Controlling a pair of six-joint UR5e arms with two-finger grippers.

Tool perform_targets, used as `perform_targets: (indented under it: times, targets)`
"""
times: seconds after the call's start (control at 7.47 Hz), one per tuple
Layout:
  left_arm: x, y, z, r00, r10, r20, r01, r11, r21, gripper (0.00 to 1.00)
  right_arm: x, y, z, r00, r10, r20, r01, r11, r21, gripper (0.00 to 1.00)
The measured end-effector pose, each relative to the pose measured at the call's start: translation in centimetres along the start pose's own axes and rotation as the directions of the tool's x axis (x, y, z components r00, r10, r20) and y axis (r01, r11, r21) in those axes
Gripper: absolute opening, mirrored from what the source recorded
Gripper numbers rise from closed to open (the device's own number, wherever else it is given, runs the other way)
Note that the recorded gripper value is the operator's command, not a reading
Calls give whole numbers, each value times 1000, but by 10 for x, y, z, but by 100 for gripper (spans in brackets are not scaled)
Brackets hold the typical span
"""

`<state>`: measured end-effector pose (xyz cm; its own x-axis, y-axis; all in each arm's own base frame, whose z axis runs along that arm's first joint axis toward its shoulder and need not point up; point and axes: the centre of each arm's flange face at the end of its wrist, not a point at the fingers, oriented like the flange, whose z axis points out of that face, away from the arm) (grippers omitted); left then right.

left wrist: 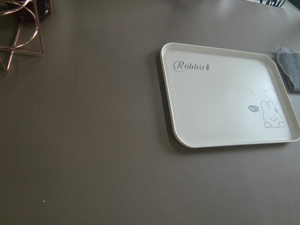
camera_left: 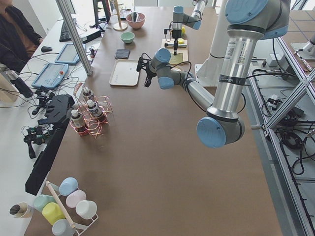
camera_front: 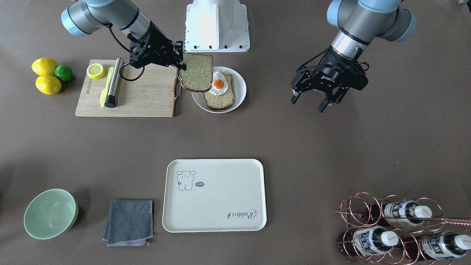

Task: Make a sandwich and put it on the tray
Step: 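Carry the bread slice with the right gripper over the egg on the plate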

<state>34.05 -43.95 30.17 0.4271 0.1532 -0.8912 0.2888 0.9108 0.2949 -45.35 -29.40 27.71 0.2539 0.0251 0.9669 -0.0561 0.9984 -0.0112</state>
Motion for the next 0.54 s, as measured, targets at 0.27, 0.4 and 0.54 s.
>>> perform_targets:
  times: [0.27,0.4,0.54]
  targets:
    - [-1,0,1,1000,-1,2,1,1000,0,97,-23,16,27,1000,18,14,-18,1000,6,0]
    - [-2,0,1,1000,-2,4,2,1000,-2,97,-29,16,41,1000,20,10,-20,1000,9,0]
    - [-2,0,2,1000,-2,5,2,1000,-3,97,-33,11,49,1000,21,5,-21,1000,19,0]
